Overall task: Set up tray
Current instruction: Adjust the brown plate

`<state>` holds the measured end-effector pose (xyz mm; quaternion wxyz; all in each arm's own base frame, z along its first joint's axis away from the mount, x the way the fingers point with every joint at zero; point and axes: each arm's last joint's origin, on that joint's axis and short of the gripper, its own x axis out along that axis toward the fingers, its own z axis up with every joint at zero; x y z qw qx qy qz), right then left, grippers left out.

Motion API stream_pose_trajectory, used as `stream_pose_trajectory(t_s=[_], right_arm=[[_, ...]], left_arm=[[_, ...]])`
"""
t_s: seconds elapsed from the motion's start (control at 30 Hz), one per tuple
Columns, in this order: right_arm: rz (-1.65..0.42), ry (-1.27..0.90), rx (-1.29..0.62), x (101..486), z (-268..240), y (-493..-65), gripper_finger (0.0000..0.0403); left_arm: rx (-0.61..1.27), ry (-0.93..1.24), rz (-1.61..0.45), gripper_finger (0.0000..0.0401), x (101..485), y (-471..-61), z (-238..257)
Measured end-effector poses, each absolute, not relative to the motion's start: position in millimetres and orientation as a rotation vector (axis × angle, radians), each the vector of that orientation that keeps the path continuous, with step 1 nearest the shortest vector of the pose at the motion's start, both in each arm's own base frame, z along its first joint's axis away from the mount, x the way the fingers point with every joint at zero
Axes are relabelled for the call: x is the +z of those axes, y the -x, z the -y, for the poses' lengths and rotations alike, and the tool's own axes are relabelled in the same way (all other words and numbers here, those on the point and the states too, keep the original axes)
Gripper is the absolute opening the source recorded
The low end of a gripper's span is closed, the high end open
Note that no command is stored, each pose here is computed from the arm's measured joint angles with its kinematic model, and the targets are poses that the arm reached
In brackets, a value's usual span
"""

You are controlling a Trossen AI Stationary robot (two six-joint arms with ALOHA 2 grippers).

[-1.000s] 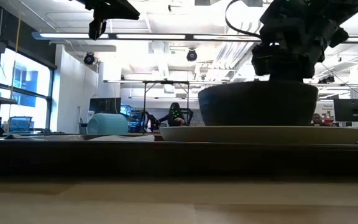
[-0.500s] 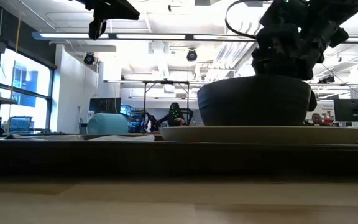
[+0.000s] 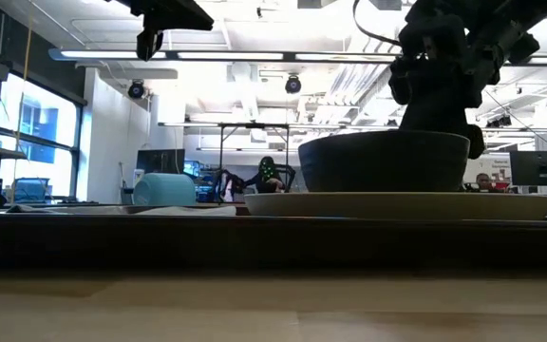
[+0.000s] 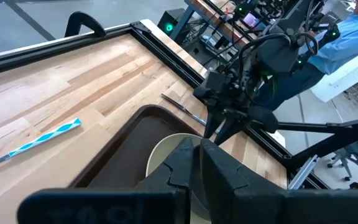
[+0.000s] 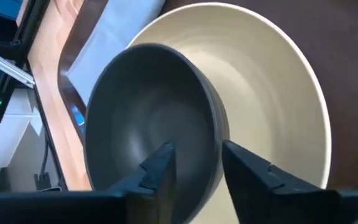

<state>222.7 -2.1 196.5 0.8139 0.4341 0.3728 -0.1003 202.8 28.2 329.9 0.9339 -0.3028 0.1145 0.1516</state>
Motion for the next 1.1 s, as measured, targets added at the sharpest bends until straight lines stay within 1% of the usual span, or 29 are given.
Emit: stream_pose_trajectory(t_s=[0.1, 0.23, 0.37, 0.5, 0.73, 0.87, 1.1], right_arm=[[-0.785, -0.909, -0.258, 197.2, 3.3, -220.4, 0.0137], [-0.748, -0.875, -0.391, 197.1, 14.2, -216.5, 0.0141], [-0.751, -0.838, -0.498, 191.6, 29.3, -214.8, 0.0127], [-0.812, -0.798, -0.543, 179.5, 42.9, -216.3, 0.0105], [-0.935, -0.757, -0.529, 157.2, 54.1, -221.3, 0.0072], [-0.977, -0.755, -0.518, 146.6, 55.5, -225.3, 0.0063], [-1.038, -0.802, -0.388, 134.0, 52.2, -232.2, 0.0059]], left_arm=[[0.310, 0.619, -0.235, 0.0067, 329.7, -202.8, -28.2], [0.311, 0.627, -0.233, 0.0067, 329.7, -202.8, -28.2], [0.312, 0.629, -0.233, 0.0067, 329.8, -202.8, -28.2], [0.311, 0.630, -0.232, 0.0067, 329.8, -202.8, -28.2], [0.317, 0.658, -0.227, 0.0067, 329.8, -202.8, -28.2], [0.320, 0.685, -0.224, 0.0067, 329.8, -202.8, -28.2], [0.322, 0.710, -0.221, 0.0067, 329.8, -202.8, -28.2]])
